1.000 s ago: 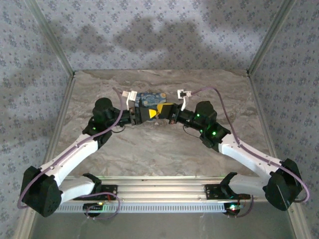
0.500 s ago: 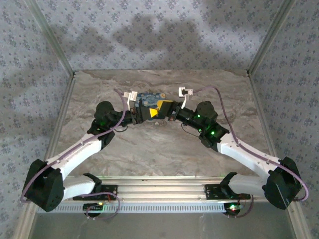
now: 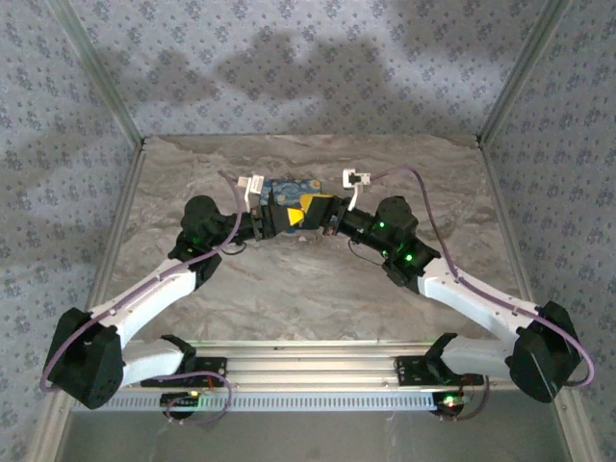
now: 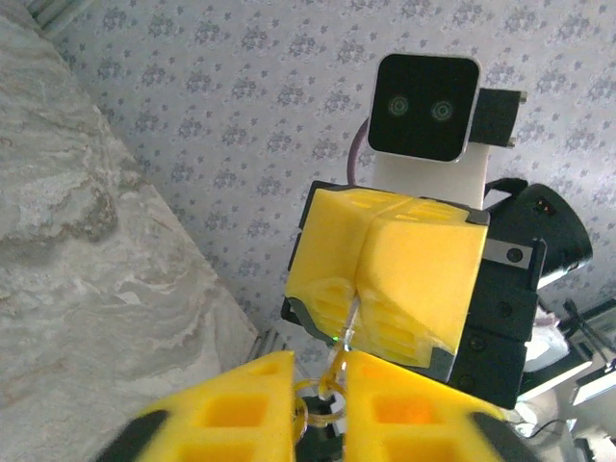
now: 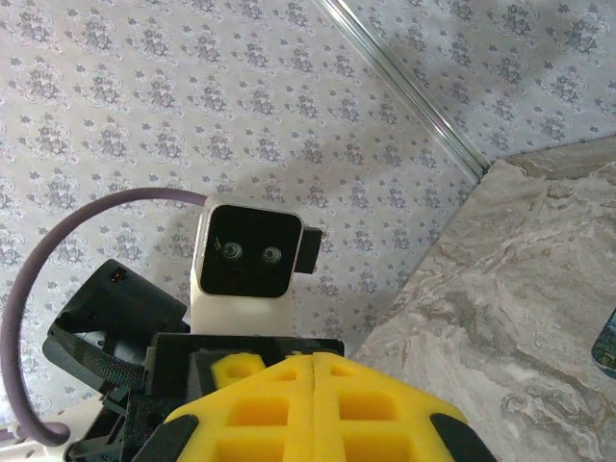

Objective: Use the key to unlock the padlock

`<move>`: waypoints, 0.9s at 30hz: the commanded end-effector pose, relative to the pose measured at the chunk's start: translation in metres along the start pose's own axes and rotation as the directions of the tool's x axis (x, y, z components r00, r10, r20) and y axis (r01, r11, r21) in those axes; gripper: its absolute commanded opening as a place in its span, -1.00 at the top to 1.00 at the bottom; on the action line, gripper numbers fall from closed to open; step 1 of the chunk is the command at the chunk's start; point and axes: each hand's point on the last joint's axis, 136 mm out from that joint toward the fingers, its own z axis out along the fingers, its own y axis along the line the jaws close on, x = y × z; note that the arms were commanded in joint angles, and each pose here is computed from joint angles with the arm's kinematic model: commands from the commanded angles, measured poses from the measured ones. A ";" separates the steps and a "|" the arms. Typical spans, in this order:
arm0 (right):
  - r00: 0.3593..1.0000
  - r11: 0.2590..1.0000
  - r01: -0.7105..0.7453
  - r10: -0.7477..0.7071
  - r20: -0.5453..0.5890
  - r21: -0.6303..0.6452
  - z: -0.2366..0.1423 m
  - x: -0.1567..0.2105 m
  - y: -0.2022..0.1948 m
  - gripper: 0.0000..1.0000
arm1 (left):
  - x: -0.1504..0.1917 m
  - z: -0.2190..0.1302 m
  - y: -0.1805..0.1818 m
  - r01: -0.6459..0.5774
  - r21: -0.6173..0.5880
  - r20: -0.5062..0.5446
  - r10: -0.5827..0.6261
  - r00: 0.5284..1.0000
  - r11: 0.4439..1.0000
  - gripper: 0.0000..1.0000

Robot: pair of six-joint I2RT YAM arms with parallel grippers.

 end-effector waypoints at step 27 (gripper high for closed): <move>0.913 0.588 0.321 0.017 -0.408 0.743 0.030 0.114 -0.164 -0.30 | 0.051 -0.142 0.117 -0.001 -0.741 -0.003 -0.002 1.000 0.671 1.00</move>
